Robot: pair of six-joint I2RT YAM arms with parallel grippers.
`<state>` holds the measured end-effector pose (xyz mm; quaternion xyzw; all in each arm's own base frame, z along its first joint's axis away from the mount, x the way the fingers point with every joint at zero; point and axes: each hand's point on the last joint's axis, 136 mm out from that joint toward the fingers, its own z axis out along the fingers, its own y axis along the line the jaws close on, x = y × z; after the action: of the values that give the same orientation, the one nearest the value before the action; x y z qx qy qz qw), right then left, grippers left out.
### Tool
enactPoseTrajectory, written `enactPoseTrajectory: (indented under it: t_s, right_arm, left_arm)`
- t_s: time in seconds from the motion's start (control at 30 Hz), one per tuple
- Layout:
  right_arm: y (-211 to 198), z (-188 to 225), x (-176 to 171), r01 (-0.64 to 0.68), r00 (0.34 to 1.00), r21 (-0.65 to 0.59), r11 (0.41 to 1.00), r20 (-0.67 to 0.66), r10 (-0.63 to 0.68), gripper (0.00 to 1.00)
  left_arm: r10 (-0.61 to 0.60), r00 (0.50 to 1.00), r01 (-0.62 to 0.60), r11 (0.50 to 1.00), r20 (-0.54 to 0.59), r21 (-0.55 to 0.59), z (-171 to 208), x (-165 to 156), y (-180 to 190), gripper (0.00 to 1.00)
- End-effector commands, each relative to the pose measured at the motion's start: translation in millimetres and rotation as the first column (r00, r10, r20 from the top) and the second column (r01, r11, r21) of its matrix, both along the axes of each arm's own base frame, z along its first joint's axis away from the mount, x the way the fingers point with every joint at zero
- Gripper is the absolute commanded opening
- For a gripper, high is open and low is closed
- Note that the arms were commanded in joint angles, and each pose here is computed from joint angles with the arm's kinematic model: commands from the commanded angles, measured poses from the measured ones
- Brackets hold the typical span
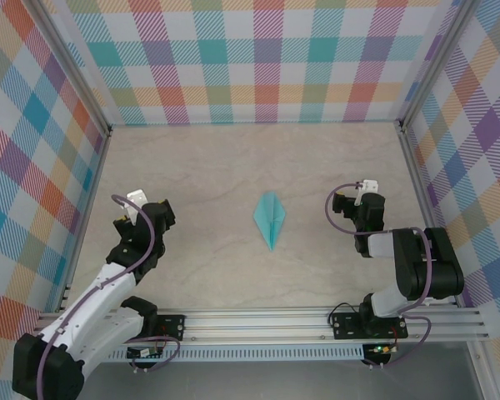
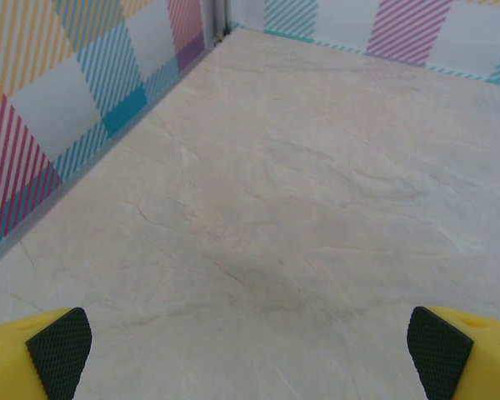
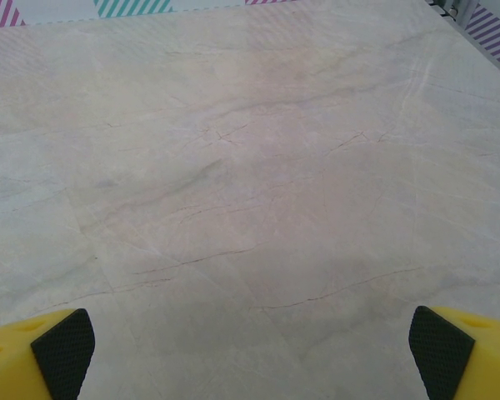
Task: Fold a paper plane with a square sheet of paper (pick it up from the middle)
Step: Reset both arms
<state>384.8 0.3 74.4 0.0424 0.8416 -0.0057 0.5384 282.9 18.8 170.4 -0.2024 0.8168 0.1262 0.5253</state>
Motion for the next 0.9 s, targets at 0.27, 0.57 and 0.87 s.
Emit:
enactPoseTrajectory:
  t_s: [0.27,0.57,0.87]
  right_arm:
    - [-2.3,18.1,9.7,0.017,0.998,0.018,1.0,0.064,-0.018,1.0]
    - [-2.2,17.9,9.7,0.016,0.998,0.019,1.0,0.063,-0.017,1.0]
    - [-2.0,18.0,10.0,0.014,0.998,0.018,1.0,0.063,-0.015,1.0]
  left_arm:
    - [-0.113,0.99,0.103,0.989,0.086,0.11,-31.2,44.9,-7.1,1.0]
    - [-0.185,0.975,0.173,0.98,0.124,0.103,-41.7,70.3,-10.5,1.0]
    - [-0.322,0.943,0.317,0.946,0.081,0.063,-79.4,101.6,-24.6,1.0]
